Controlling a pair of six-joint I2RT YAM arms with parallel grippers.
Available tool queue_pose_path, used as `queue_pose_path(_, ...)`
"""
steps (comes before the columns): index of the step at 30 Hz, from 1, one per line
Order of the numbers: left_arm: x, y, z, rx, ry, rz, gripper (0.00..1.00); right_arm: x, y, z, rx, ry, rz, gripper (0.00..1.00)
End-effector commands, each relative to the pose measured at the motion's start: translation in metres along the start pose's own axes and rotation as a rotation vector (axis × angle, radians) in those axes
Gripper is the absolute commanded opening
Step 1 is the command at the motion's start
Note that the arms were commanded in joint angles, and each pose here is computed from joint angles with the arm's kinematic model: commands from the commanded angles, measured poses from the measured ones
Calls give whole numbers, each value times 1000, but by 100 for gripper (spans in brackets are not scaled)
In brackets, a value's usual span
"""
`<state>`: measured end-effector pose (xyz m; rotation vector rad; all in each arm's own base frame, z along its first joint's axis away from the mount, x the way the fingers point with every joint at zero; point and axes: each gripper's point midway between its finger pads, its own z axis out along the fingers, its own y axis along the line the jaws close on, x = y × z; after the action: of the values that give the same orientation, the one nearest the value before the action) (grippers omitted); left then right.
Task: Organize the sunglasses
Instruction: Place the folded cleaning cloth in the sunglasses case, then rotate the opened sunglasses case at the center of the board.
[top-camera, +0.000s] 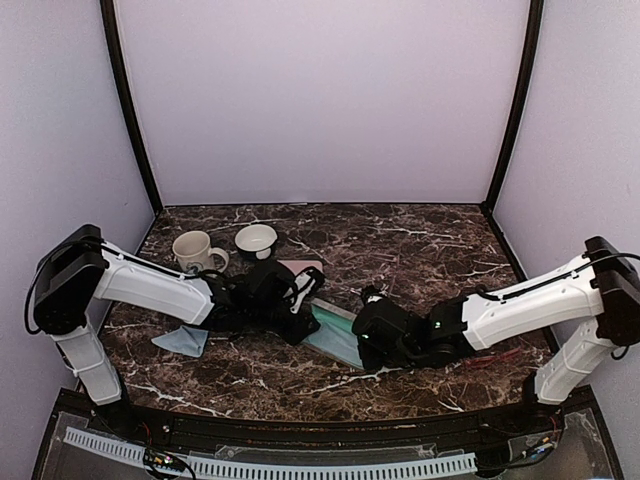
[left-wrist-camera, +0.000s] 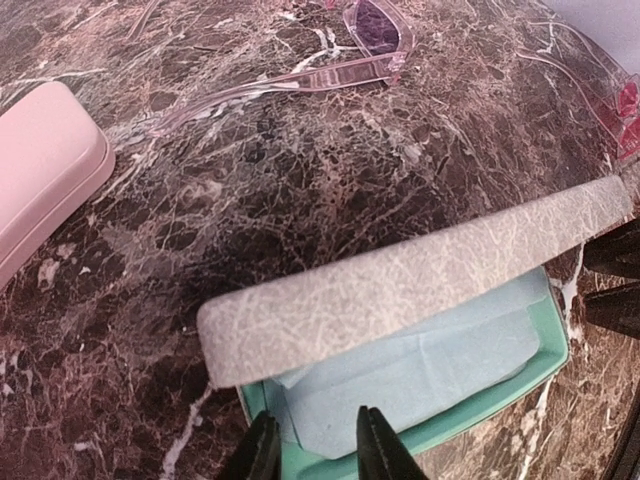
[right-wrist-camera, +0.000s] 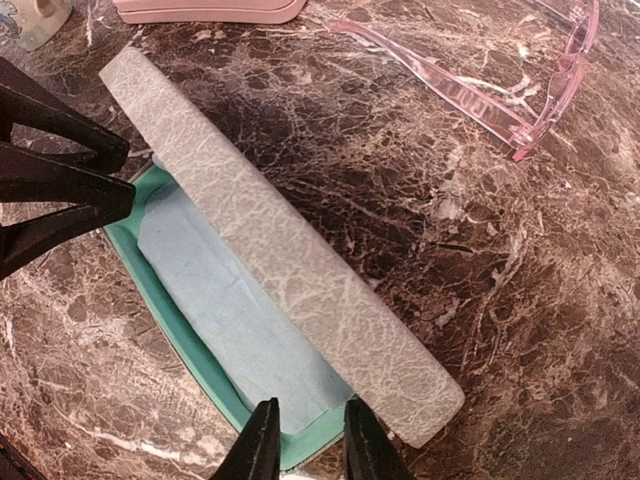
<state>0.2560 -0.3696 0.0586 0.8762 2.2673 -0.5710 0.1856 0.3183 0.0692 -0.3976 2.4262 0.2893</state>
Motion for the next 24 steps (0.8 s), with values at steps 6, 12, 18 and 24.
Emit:
queue_pose_path(6, 11, 12, -14, -48, 23, -32, 39, 6, -8, -11, -19, -18, 115, 35)
queue_pose_path(12, 16, 11, -7, -31, 56, -59, 44, 20, -11, -6, -48, 8, 175, 37)
queue_pose_path(18, 20, 17, 0, -29, 81, -100, 46, 24, -11, -3, -54, 15, 193, 37)
queue_pose_path(24, 21, 20, 4, -11, 92, -119, 39, 24, -6, 1, -88, 20, 219, 38)
